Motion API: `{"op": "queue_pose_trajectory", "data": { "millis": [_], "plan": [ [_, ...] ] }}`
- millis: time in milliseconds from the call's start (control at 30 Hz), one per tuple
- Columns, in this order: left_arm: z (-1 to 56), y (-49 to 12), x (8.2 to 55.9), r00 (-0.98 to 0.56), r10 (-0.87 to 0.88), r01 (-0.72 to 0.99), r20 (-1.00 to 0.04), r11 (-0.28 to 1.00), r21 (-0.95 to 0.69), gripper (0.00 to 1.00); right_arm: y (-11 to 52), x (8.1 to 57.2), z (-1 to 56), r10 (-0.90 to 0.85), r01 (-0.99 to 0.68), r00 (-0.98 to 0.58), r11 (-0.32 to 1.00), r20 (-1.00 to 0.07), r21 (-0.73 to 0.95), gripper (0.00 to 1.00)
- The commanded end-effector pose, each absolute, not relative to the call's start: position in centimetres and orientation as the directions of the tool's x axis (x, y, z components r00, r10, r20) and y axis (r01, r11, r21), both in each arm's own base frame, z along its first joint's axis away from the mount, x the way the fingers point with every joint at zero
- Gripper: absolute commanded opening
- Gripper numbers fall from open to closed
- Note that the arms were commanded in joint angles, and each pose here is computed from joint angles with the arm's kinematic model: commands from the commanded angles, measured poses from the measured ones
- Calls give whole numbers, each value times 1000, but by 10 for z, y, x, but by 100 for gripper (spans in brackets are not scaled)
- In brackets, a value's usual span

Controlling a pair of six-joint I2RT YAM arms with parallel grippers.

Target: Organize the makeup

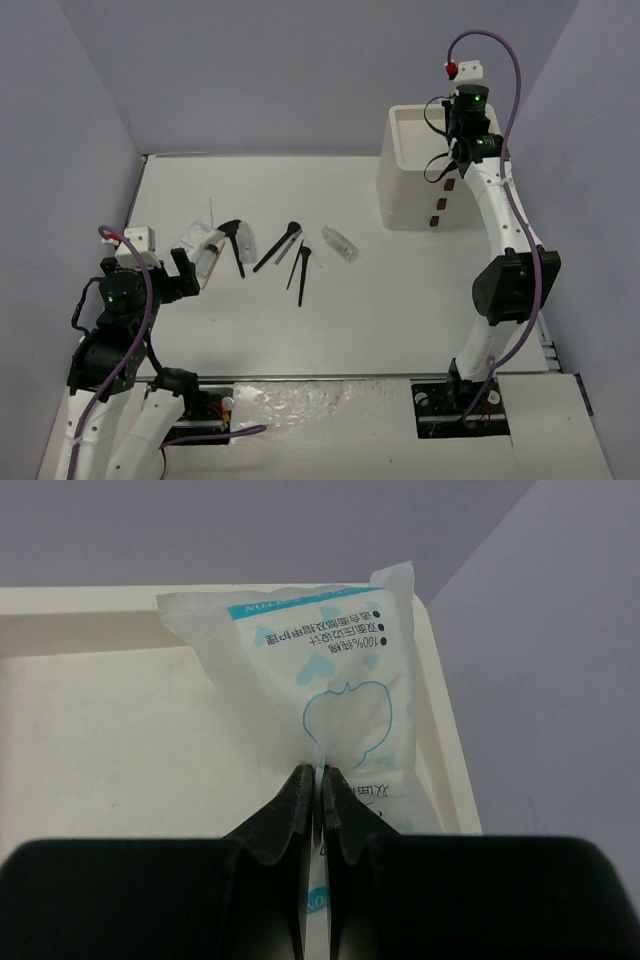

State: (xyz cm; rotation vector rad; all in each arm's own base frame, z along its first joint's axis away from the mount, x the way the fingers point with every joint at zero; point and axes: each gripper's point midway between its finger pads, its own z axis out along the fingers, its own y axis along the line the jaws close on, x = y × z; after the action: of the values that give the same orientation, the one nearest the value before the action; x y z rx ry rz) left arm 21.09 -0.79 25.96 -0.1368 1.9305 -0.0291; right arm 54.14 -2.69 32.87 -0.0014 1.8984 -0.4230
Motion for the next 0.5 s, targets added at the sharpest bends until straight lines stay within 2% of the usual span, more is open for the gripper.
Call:
{"op": "queue_pose_trajectory", "data": {
  "millis": [0, 133, 233, 300, 400, 467],
  "plan": [
    [274, -9, 219, -292, -134, -88, -947, 990, -112, 97, -39, 554, 368, -159, 256, -249, 941, -955, -223, 0],
    [274, -9, 220, -292, -134, -88, -947, 990, -112, 97, -45, 562, 355, -157, 260, -273, 938, -949, -230, 0],
    [274, -9, 220, -295, -133, -87, -946, 990, -112, 97, -44, 564, 346, -161, 254, -289, 937, -944, -238, 6],
    [274, -9, 220, -295, -133, -87, -946, 990, -112, 97, -44, 563, 345, -162, 253, -292, 937, -942, -240, 17],
    [273, -11, 220, -298, -133, -80, -945, 990, -114, 97, -41, 558, 354, -165, 236, -276, 943, -947, -233, 45],
    [272, -11, 221, -304, -132, -77, -944, 991, -114, 97, -36, 551, 368, -166, 222, -248, 949, -954, -223, 56]
  ]
}}
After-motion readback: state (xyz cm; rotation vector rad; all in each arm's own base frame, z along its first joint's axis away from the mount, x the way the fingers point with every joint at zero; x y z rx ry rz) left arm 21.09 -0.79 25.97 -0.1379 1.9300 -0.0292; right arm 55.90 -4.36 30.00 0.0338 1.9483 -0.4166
